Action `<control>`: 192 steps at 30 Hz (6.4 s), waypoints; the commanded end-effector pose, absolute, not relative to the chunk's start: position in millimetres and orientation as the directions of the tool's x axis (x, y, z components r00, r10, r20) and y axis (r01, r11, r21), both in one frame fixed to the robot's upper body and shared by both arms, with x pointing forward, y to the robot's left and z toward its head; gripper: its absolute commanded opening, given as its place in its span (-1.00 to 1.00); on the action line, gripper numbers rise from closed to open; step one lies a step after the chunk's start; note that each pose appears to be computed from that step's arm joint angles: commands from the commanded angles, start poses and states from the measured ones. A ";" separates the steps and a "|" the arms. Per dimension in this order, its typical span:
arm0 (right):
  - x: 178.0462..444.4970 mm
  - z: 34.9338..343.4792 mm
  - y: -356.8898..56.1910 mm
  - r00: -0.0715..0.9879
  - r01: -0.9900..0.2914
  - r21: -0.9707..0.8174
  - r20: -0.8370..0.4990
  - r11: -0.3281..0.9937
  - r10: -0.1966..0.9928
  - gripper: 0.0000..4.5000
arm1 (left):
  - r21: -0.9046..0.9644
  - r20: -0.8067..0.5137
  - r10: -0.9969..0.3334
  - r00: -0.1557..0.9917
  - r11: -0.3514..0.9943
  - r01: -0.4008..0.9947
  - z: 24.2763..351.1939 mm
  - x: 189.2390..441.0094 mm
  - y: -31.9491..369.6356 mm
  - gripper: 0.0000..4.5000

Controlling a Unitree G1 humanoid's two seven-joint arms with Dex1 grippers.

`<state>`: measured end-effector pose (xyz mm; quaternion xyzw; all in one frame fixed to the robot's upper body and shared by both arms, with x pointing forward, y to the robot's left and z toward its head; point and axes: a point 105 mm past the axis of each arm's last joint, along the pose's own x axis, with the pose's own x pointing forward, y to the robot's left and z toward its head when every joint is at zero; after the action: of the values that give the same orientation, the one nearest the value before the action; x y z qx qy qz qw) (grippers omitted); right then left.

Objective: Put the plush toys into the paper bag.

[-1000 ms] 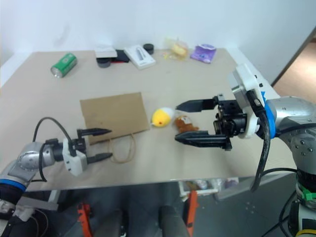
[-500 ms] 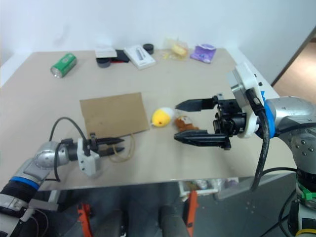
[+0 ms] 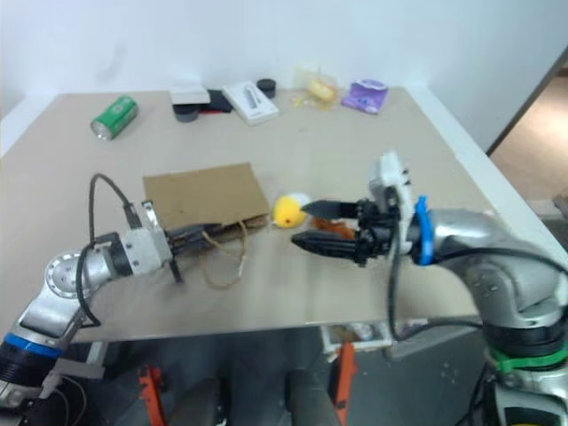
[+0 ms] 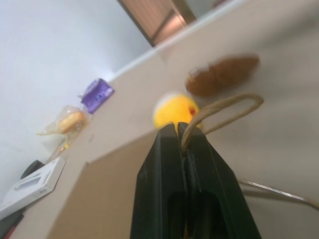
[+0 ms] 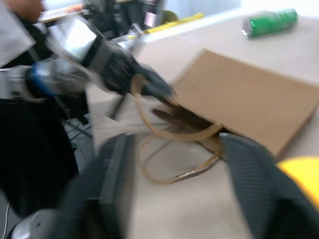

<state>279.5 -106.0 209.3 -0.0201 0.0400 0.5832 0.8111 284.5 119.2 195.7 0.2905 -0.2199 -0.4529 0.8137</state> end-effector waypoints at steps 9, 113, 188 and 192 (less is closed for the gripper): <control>319.4 173.6 -41.9 0.467 -0.882 0.080 0.008 0.465 0.884 -0.97 | 0.563 0.236 -0.779 0.580 0.596 0.572 241.5 284.5 129.2 -1.00; 307.7 244.4 -94.2 0.428 -0.900 0.060 -0.053 0.431 0.902 -0.93 | 0.499 0.548 -0.555 0.626 0.818 0.288 271.6 293.2 131.9 -1.00; 389.3 159.1 -117.7 0.668 -0.708 -0.056 -0.380 0.704 0.640 -0.21 | 0.187 0.606 -0.330 0.724 0.944 0.273 290.1 310.6 174.1 -1.00; 365.9 242.7 -88.8 0.527 -0.849 0.047 -0.014 0.527 0.850 -0.89 | 0.191 0.605 -0.333 0.724 0.943 0.274 290.3 310.7 173.2 -1.00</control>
<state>384.6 -109.5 159.3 -0.0530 0.1617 0.3977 0.9016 317.1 176.2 275.9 0.0337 -0.3081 -0.1579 0.9375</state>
